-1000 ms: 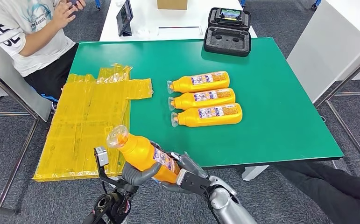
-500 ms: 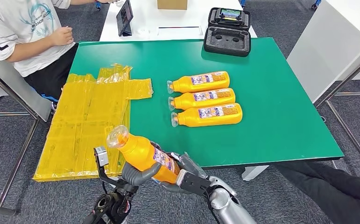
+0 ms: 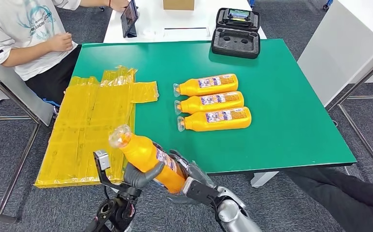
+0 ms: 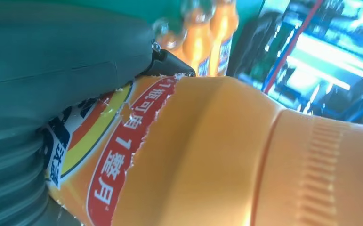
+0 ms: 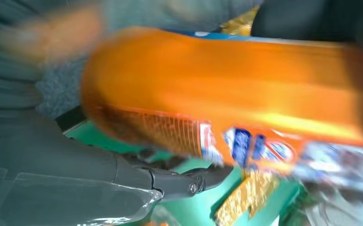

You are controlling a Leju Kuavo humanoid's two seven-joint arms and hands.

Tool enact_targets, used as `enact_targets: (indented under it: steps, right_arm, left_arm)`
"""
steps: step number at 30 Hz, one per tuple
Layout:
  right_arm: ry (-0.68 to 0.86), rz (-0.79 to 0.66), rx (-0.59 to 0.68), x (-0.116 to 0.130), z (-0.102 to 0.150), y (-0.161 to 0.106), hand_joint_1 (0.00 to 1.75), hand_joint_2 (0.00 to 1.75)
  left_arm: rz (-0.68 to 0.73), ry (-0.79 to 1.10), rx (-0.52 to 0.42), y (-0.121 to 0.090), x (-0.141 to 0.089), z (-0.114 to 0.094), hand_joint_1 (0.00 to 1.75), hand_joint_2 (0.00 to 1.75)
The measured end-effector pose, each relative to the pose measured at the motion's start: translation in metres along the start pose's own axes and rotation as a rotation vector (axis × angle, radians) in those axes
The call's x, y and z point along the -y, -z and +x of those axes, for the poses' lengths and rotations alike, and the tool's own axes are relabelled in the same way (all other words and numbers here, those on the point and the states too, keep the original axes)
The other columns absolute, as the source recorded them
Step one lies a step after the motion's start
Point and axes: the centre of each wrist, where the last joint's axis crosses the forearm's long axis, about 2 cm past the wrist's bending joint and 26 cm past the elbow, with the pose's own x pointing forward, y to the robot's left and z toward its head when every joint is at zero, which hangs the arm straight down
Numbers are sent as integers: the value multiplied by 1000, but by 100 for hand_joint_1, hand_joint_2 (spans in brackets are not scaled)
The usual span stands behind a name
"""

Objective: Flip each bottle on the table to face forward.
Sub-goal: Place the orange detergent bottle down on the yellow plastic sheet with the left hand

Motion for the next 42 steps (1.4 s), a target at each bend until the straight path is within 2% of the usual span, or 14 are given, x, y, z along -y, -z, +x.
enact_targets:
  steps: [7, 16, 25, 28, 31, 36, 39, 42]
  right_arm:
    - [2, -42, 58, 2, 15, 2, 0, 0]
    - [-5, -56, 97, 4, 22, 5, 0, 0]
    - [36, -61, 152, 7, 27, 10, 0, 0]
    - [49, -61, 173, 11, 29, 15, 0, 0]
    - [55, -58, 192, 16, 31, 22, 0, 0]
    - [81, -40, 217, 18, 28, 31, 0, 0]
    - [86, -29, 214, 19, 26, 34, 0, 0]
    - [92, -19, 212, 20, 24, 39, 0, 0]
  left_arm:
    - [125, 149, 101, 9, -16, 14, 175, 175]
    - [275, 298, 210, 16, -38, 32, 175, 175]
    - [366, 583, 376, 37, -76, 80, 175, 175]
    - [355, 764, 434, 49, -91, 102, 175, 175]
    - [321, 1022, 480, 62, -106, 125, 175, 175]
    - [268, 1370, 451, 80, -137, 151, 175, 175]
    - [243, 1471, 408, 84, -153, 155, 175, 175]
    - [146, 1600, 343, 88, -163, 155, 175, 175]
